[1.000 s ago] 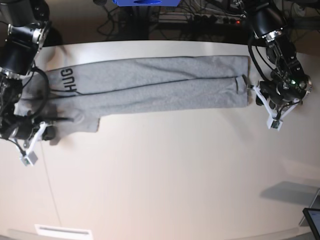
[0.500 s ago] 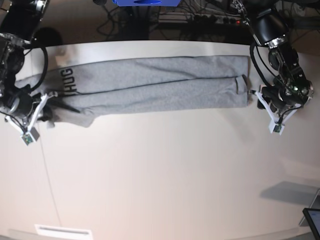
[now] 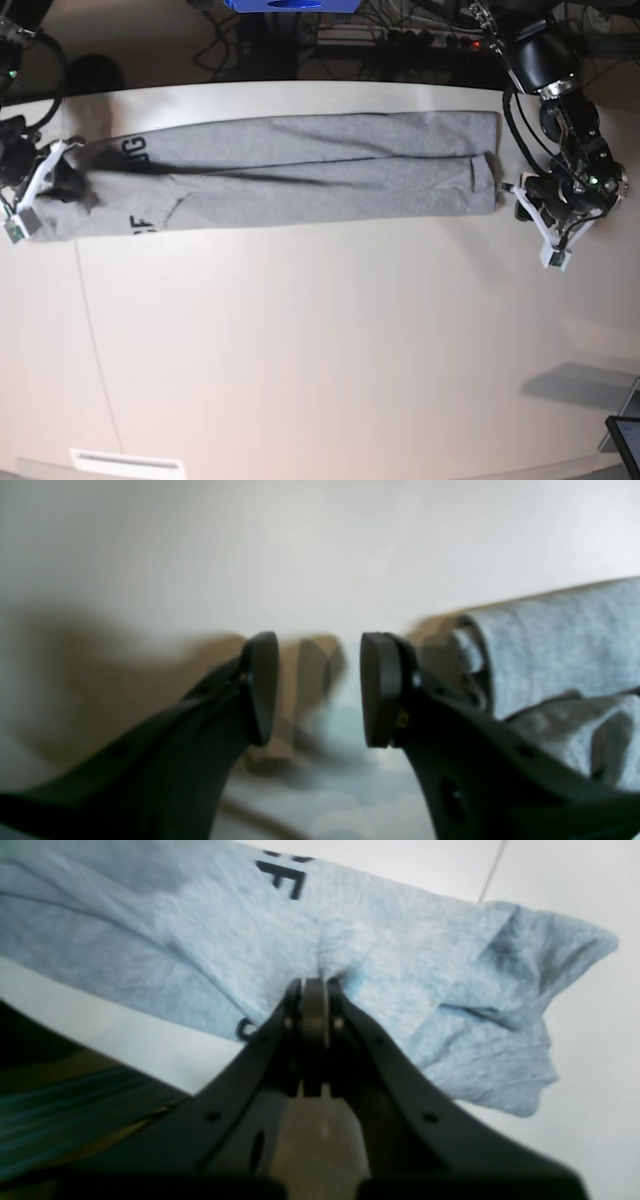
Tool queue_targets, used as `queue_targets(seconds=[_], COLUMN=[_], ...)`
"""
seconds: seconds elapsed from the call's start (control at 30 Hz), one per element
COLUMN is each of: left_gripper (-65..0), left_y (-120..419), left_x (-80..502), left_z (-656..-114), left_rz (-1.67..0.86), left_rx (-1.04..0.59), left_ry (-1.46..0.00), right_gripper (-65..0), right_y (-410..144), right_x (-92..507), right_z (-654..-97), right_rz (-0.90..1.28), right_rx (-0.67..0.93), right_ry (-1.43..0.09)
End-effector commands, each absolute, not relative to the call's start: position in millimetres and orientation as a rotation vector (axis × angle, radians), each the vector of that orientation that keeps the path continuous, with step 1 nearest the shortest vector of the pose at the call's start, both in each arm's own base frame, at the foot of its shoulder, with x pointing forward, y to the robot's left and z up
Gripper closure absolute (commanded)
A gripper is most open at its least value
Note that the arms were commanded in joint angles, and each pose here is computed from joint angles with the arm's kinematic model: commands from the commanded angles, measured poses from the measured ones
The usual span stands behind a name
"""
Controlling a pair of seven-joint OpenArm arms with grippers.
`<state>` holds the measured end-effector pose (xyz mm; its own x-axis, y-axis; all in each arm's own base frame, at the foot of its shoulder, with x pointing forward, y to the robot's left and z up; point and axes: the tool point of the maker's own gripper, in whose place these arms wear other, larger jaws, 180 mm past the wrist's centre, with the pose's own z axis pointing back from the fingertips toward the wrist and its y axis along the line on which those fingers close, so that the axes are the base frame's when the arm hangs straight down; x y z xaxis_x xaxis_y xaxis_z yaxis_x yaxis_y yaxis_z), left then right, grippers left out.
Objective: Fold the T-shirt properly
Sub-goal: 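Fold the grasped side edge over the shirt with the right gripper, then open the right gripper and release the folded edge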
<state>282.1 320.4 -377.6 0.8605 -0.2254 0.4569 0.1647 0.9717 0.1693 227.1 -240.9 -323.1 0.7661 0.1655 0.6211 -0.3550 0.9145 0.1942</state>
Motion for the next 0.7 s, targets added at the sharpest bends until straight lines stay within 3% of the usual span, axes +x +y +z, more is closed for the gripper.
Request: queue_targets(seconds=[0.0,0.33,0.67], left_gripper=[-26.5,-26.5,-26.5], left_y=[326.3,329.2,330.0], left_x=[292.7,292.0,288.4], left_z=[-363.0,-361.9,-364.3], left_rz=[-0.212,-0.214,-0.211], left_rx=[0.15,0.157,0.157], left_ry=[-0.539,-0.537,-0.529], right_gripper=[0.0,0.0,0.0], right_y=[-245.6,-244.4,-246.0], right_x=[230.0,217.3,239.2], right_z=[-311.2,-318.2,-302.2], right_rz=[0.297,0.236,0.252], right_rx=[0.305,0.339,0.326], right_ry=[-0.676,-0.647,-0.712])
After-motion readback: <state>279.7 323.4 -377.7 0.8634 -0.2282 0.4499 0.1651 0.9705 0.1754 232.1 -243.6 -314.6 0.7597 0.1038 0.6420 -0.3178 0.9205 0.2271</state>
